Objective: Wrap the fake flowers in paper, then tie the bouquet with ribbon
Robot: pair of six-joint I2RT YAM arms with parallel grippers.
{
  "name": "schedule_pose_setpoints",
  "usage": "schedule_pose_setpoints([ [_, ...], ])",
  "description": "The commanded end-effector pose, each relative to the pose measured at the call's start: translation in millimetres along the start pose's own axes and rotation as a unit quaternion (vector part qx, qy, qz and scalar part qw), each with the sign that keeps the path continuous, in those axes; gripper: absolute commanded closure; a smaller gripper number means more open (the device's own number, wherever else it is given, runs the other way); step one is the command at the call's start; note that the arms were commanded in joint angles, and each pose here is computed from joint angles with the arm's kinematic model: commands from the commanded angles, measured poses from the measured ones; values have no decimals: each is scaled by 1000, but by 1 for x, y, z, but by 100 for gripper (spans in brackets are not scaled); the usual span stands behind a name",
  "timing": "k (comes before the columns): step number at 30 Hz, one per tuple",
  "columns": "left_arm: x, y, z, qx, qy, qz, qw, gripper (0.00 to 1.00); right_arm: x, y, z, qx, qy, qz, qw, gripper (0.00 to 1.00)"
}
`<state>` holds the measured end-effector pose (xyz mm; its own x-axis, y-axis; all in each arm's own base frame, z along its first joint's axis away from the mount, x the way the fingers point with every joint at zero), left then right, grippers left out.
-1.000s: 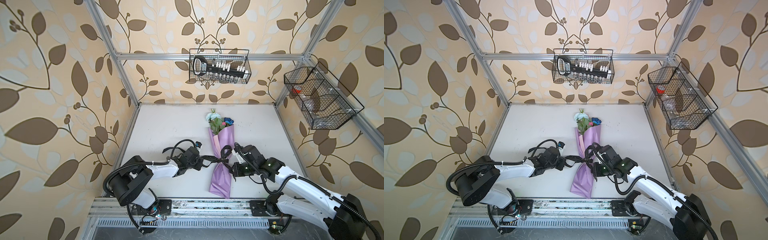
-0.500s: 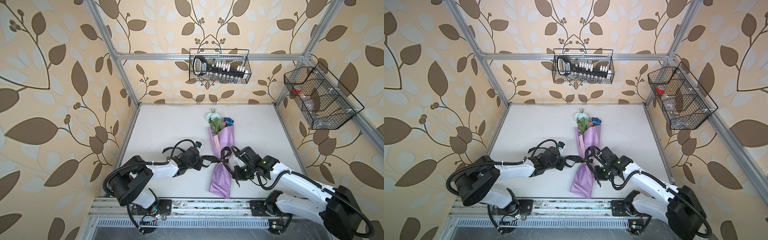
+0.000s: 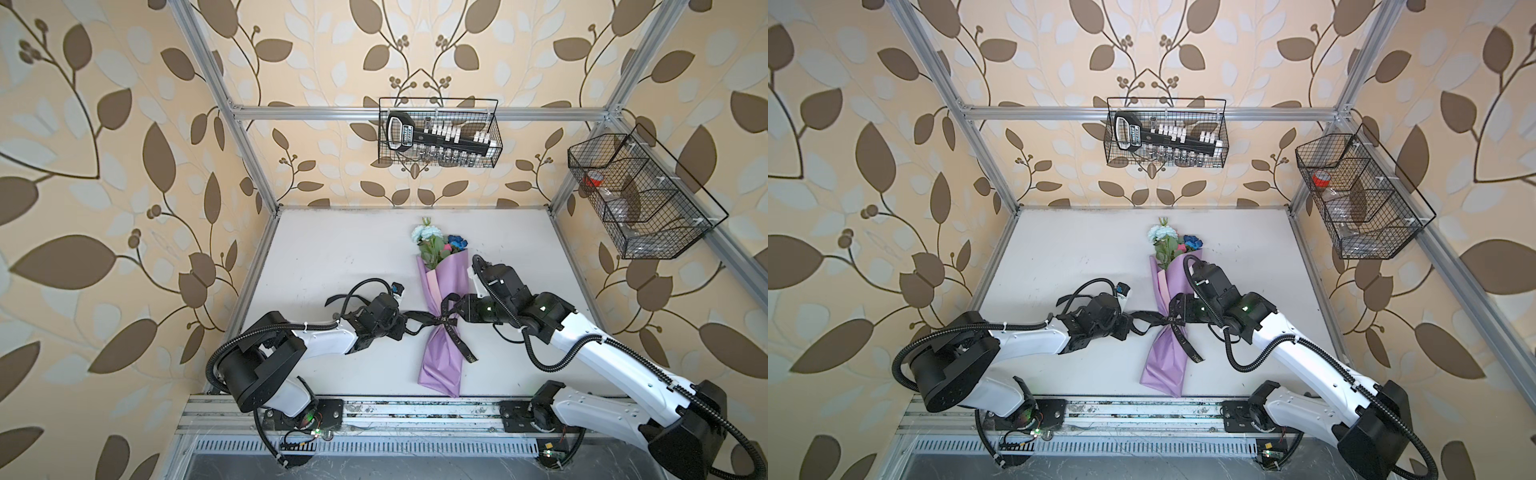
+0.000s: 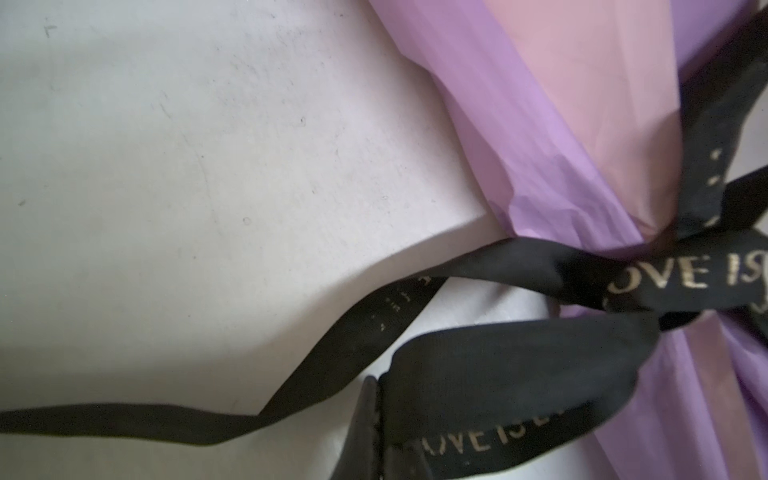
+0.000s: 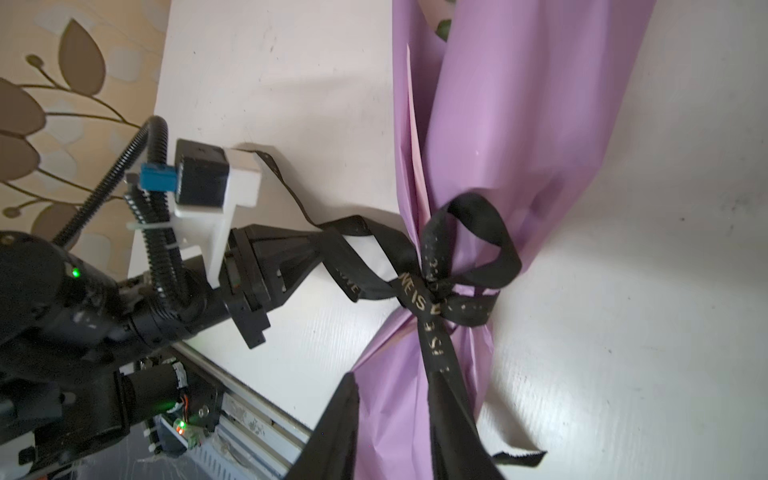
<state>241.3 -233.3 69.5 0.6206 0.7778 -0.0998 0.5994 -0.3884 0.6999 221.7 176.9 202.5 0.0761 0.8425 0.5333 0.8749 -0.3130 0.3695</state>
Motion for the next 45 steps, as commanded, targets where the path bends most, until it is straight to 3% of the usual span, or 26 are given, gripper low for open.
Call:
schedule_pose_setpoints([
  [1, -5, 13, -3, -23, -16, -3, 1000, 100, 7, 15, 11, -38, -8, 2, 999, 71],
  [12, -4, 11, -4, -24, -15, -7, 1000, 100, 10, 23, 58, -35, -59, -22, 997, 73],
  [27, -4, 11, -4, -25, -15, -7, 1000, 100, -5, 20, 91, -17, -106, -22, 994, 60],
  [32, -4, 11, -4, -25, -15, -8, 1000, 100, -7, 18, 100, -14, -108, -23, 994, 60],
  [45, -5, 12, -3, -25, -16, -7, 1000, 100, -3, 19, 96, -15, -99, -21, 995, 82],
])
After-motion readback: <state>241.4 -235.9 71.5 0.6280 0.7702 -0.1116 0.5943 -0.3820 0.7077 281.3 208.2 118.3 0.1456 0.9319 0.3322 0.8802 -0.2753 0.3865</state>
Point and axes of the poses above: each gripper's point midway between its finger pads, its own z axis out along the fingers, its own x axis along the line the jaws close on, y = z × x, the point moved 4 cm from there along -z, back along the fingers, and after that the axes turned 15 degrees about z, right-handed, at the moved point
